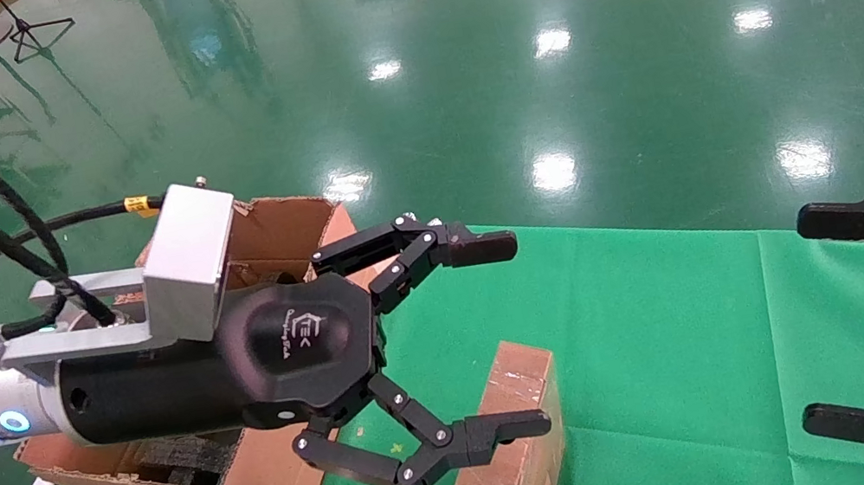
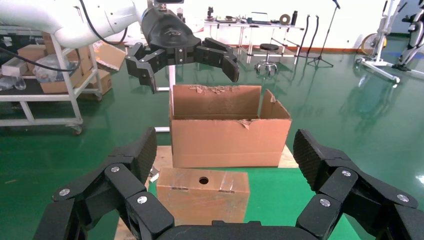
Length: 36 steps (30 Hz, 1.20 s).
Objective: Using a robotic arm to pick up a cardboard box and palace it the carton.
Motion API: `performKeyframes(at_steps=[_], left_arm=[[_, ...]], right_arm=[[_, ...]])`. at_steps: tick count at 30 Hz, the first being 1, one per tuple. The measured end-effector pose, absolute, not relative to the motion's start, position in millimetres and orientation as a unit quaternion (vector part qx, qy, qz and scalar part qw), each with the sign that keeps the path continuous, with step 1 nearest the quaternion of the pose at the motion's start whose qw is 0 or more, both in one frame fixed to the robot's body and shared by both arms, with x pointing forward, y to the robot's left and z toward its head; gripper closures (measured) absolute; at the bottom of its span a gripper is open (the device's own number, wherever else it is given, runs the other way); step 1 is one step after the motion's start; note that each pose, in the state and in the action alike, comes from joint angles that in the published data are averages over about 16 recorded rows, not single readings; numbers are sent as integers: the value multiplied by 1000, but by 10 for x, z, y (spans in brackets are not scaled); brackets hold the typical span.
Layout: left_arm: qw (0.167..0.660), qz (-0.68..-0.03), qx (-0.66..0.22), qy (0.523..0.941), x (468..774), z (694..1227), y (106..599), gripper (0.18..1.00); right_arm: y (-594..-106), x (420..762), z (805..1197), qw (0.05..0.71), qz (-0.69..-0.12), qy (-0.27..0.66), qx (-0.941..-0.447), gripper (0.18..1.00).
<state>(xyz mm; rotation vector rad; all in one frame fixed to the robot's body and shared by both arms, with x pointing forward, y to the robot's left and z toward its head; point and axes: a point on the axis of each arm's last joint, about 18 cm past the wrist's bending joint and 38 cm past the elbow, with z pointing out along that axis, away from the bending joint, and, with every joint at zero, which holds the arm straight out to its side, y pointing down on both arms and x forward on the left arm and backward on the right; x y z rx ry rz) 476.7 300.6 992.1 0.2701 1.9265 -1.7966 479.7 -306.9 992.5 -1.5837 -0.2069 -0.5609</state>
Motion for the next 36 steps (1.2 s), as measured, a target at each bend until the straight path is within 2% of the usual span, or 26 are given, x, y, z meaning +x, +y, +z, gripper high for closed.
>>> performKeyframes(at_steps=[16,25,36], left_arm=[[250,-649,101,711,4769,9916,3012,183],[282,-595,109,745,4843,9921,3020,183],[308,-544,114,772,4938,9972,3011,183]], right_arm=[[-3069,4797,9925,663,-248,-92,-701,178],[-3070,4797,9925,663,-248,-92,-701,182],[-3070,4798,9925,663,-248,-91,-701,247]])
